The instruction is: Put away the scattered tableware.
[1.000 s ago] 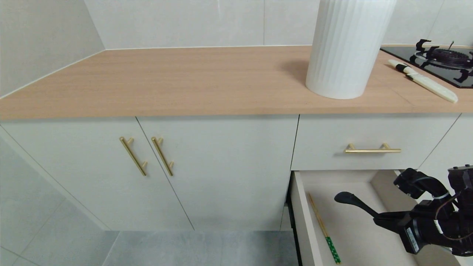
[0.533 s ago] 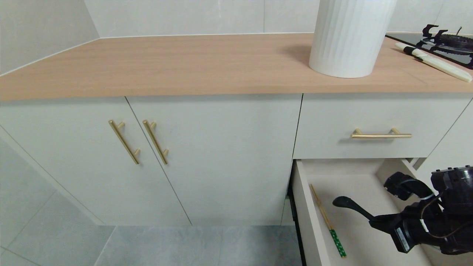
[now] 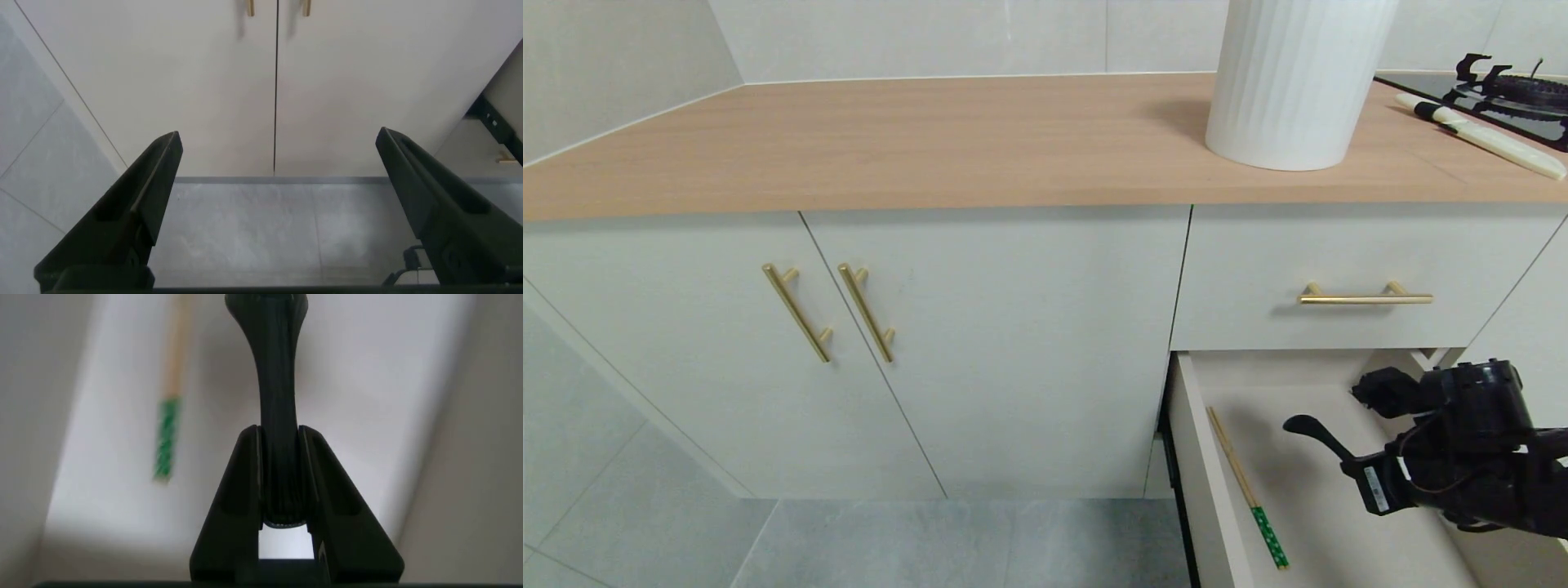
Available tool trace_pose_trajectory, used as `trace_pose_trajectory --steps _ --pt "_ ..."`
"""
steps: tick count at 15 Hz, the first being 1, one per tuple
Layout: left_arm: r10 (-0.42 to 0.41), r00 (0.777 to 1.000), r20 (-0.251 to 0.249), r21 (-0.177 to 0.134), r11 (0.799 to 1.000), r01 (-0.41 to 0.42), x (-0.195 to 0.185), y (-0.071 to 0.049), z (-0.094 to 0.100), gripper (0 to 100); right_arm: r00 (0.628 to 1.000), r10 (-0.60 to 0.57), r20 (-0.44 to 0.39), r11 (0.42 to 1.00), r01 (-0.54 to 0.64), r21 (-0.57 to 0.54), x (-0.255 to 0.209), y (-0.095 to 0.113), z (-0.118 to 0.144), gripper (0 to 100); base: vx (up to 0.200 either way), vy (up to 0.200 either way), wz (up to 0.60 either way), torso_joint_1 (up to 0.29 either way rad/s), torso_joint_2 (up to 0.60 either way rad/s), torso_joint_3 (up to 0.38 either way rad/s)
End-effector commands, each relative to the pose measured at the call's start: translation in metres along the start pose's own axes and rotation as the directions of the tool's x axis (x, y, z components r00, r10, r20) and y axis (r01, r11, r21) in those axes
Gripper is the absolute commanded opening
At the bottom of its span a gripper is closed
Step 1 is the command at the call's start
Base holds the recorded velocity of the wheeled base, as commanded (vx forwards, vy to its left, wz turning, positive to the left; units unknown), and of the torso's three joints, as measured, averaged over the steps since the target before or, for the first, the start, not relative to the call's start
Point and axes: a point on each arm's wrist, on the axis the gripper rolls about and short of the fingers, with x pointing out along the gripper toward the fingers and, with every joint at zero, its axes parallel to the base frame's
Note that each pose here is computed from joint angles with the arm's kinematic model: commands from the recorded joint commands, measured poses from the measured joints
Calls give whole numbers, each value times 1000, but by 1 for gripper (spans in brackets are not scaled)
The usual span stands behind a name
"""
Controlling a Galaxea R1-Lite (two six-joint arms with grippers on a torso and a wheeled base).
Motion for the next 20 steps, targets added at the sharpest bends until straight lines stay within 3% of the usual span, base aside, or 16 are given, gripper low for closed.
trace_pose_trajectory --steps 1,5,12,18,19,20 --pt "2 1000 0 0 1000 -2 0 0 0 100 998 -17 -57 1000 19 19 23 -3 -2 0 0 0 0 0 0 0" --pt "0 1000 0 0 1000 0 0 0 0 100 993 -41 -112 996 49 73 47 -12 -6 0 0 0 0 0 0 0" --pt "0 1000 0 0 1000 0 0 0 0 100 983 -41 -181 996 55 75 69 -12 -19 0 0 0 0 0 0 0" --pt "2 1000 0 0 1000 -2 0 0 0 100 984 -48 -172 995 62 75 74 -12 -20 0 0 0 0 0 0 0" --pt "0 1000 0 0 1000 0 0 0 0 100 985 -49 -167 995 62 76 73 -12 -19 100 0 0 0 0 0 0" --pt "0 1000 0 -1 1000 0 0 0 0 100 985 -49 -166 995 62 76 73 -12 -19 100 0 0 0 0 0 0"
